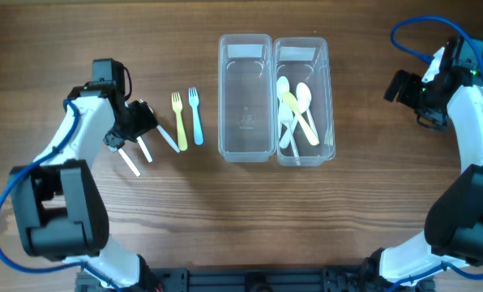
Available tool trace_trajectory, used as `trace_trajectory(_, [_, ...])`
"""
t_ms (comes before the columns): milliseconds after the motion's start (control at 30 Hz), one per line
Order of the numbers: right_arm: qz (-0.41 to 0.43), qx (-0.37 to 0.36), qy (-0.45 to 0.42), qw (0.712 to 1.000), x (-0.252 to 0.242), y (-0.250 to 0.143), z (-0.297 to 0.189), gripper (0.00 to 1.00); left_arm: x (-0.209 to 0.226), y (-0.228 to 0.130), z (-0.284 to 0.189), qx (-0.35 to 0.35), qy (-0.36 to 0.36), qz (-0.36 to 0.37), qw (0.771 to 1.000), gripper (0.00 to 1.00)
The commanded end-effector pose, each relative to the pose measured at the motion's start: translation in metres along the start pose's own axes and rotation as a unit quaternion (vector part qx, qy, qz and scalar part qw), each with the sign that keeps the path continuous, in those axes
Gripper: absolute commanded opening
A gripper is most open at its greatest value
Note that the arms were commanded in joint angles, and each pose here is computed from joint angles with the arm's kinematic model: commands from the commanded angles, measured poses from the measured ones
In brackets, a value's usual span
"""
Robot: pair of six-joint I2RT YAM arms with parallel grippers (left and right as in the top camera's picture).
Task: Pack container
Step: 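Raise the right gripper away to the right side, then grasp white forks with the left gripper and drop them in the left container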
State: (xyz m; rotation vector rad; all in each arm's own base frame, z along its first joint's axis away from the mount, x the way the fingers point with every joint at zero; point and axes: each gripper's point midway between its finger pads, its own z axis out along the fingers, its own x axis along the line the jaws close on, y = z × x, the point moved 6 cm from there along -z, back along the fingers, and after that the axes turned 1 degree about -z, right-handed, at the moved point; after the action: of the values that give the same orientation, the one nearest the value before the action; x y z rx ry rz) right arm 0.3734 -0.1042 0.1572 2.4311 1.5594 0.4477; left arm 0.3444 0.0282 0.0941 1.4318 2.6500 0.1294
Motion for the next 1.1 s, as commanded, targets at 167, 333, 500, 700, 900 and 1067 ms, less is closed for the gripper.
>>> trace_trajectory(167, [-0.002,0.003,0.008,1.0,0.002,0.0,0.006,1.0,-0.006,0.03,0.014,-0.054,-0.013,0.077,0.996,0.67])
trace_trajectory(333, [-0.002,0.005,0.008,1.0,0.002,-0.002,0.007,0.99,-0.004,0.028,0.032,-0.037,-0.003,0.077,0.996,0.52])
trace_trajectory(500, [-0.002,0.006,0.008,1.0,0.002,-0.003,0.007,0.99,0.001,0.026,0.048,-0.024,0.018,0.077,0.997,0.46])
trace_trajectory(700, [-0.002,0.009,0.007,1.0,0.002,-0.004,0.007,0.99,0.002,0.023,0.049,-0.015,0.021,0.077,0.997,0.04])
trace_trajectory(900, [-0.001,0.016,0.006,1.0,0.001,-0.006,0.007,0.99,-0.013,0.029,-0.008,0.007,0.008,0.112,0.994,0.04])
trace_trajectory(1067, [-0.001,0.018,0.006,1.0,0.001,-0.007,0.007,0.99,-0.106,0.014,-0.163,-0.067,-0.1,0.211,0.97,0.04])
